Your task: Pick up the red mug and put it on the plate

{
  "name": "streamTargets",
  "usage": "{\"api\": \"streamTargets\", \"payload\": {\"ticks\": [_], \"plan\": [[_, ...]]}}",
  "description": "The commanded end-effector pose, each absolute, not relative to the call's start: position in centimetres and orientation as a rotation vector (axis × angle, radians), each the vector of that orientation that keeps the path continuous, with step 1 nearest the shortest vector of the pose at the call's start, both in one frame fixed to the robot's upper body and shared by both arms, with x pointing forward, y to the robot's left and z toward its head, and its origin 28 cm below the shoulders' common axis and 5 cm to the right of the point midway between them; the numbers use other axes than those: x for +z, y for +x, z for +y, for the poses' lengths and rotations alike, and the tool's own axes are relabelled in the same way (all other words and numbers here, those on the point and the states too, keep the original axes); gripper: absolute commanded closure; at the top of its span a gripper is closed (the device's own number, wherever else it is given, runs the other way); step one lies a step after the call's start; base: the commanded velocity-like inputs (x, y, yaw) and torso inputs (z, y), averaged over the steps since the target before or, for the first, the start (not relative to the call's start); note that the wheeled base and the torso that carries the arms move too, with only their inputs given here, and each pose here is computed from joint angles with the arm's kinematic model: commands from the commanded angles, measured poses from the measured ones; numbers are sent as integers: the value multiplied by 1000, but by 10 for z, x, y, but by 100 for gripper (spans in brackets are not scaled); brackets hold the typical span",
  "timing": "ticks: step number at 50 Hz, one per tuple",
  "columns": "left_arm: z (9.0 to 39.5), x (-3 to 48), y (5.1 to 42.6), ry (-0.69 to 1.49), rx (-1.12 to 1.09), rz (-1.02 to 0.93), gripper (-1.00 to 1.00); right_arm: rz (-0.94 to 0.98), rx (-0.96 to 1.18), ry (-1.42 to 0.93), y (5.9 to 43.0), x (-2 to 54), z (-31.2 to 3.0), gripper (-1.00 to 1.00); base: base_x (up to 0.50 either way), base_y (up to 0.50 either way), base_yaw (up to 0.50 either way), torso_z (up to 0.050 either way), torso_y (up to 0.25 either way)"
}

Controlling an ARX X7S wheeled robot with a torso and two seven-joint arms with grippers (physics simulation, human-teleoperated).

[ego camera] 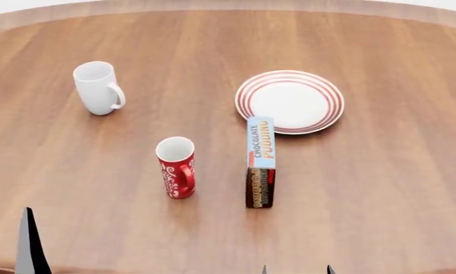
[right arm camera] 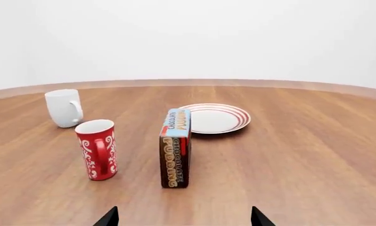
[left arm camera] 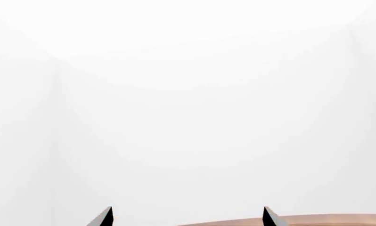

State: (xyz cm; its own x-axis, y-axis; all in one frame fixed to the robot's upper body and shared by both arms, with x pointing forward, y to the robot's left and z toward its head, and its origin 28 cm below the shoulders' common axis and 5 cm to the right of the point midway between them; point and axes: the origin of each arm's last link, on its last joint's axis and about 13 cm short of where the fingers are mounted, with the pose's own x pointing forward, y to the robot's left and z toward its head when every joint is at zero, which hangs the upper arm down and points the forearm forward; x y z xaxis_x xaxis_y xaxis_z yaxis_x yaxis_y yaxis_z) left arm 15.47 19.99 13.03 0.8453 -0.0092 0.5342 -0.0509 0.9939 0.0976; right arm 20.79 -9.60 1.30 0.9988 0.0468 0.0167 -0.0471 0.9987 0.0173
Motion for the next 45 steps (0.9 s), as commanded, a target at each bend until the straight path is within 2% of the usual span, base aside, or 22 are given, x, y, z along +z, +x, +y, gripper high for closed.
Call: {"api": "streamTargets", "payload": {"ticks": [1,45], "plan": [[200,130,155,110,21,-562,-100,-17,48,19,208,13,-96,-100,0,188,0,0,0],[199,131,169,105,21,-566,-100,-11,48,15,208,13,-96,-100,0,186,0,0,0]]}}
